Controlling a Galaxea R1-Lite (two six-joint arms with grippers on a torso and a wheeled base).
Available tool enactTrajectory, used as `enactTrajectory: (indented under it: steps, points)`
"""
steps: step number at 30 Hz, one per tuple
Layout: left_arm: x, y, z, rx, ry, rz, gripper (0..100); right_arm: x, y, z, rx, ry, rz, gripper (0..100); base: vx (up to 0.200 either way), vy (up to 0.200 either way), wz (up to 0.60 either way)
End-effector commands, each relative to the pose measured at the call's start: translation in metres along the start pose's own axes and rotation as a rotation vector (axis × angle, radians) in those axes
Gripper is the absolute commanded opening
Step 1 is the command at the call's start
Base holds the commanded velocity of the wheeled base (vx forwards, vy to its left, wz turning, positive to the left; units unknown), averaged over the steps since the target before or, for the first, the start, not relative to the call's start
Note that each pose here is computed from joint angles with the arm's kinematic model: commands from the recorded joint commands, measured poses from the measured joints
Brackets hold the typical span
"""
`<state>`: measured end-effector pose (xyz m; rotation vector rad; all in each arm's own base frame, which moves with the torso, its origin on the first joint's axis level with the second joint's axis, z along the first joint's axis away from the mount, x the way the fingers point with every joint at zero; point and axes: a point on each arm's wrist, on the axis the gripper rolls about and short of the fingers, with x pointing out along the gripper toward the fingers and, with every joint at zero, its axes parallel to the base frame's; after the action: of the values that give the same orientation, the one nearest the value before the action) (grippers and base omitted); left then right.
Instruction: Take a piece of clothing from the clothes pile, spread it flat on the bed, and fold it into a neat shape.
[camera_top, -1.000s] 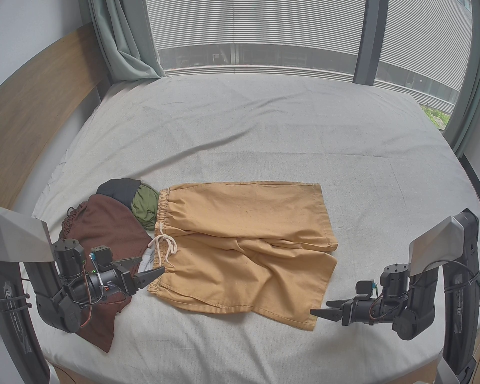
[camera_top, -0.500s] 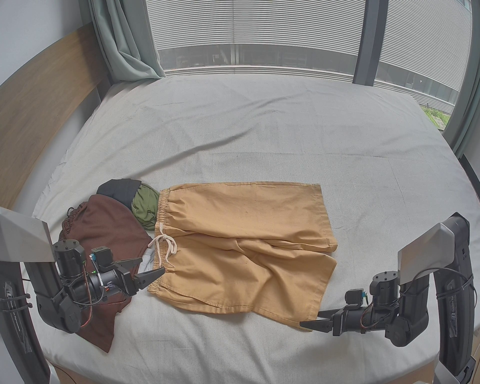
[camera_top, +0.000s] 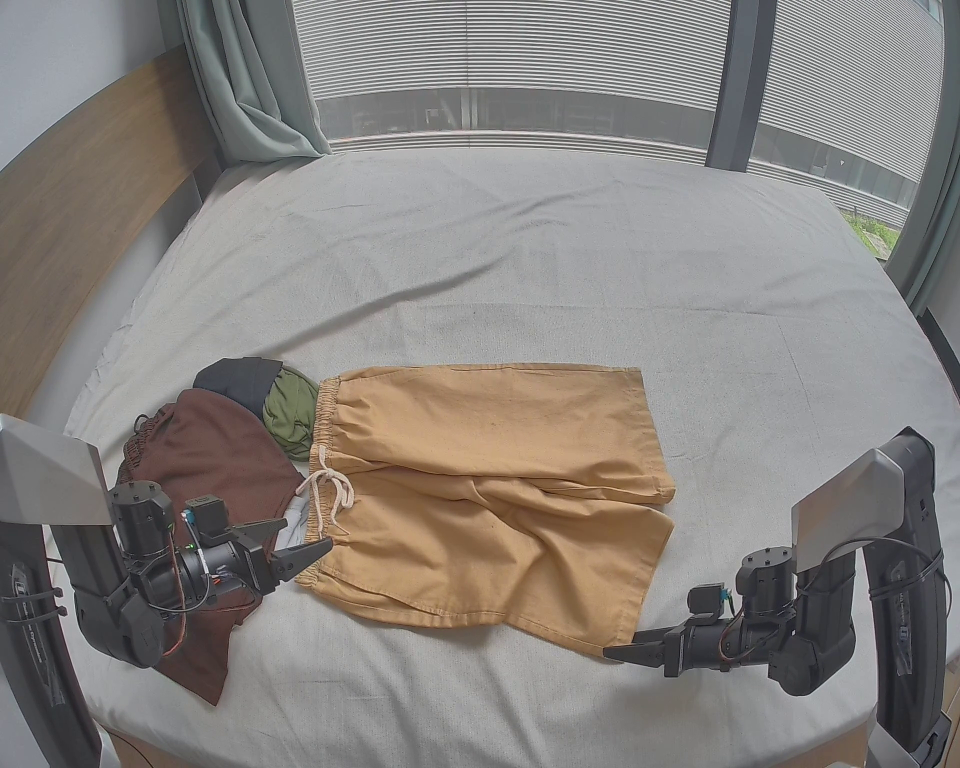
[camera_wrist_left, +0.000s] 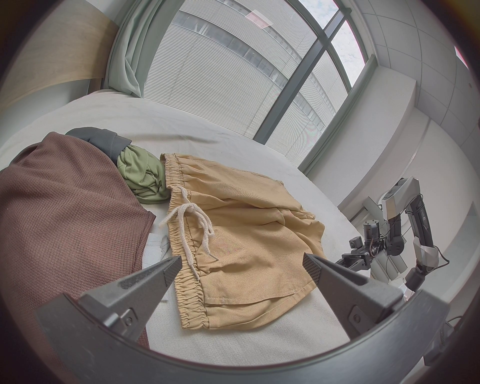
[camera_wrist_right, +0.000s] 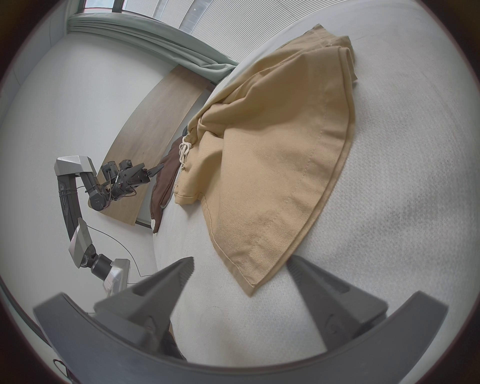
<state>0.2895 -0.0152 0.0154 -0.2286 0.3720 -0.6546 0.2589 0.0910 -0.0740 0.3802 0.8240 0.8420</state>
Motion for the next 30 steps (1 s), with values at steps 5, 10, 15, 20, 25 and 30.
enactTrajectory:
  steps: [5, 10, 15, 20, 25, 30]
  points:
    - [0.001, 0.001, -0.002, -0.004, 0.005, 0.001, 100, 0.0, -0.002, 0.0, -0.001, -0.005, 0.0, 0, 0.0, 0.0, 0.0]
    - [0.001, 0.001, -0.003, -0.007, 0.008, 0.001, 100, -0.001, -0.003, 0.001, -0.003, -0.01, -0.003, 0, 0.0, 0.0, 0.0]
    - [0.001, 0.001, -0.003, -0.007, 0.008, 0.001, 100, -0.004, -0.003, 0.002, -0.004, -0.016, -0.007, 0, 0.0, 0.0, 0.0]
    - [0.003, 0.0, -0.007, -0.011, 0.022, -0.005, 100, -0.017, -0.002, 0.004, -0.005, -0.032, -0.029, 0, 0.0, 0.0, 0.0]
    - [0.005, 0.0, -0.009, -0.016, 0.03, -0.005, 100, -0.03, -0.009, 0.002, 0.008, -0.042, -0.066, 0, 0.0, 0.0, 0.0]
    - [0.01, 0.005, -0.014, -0.021, 0.039, -0.002, 100, -0.037, -0.008, -0.001, 0.01, -0.039, -0.076, 0, 0.0, 0.0, 0.0]
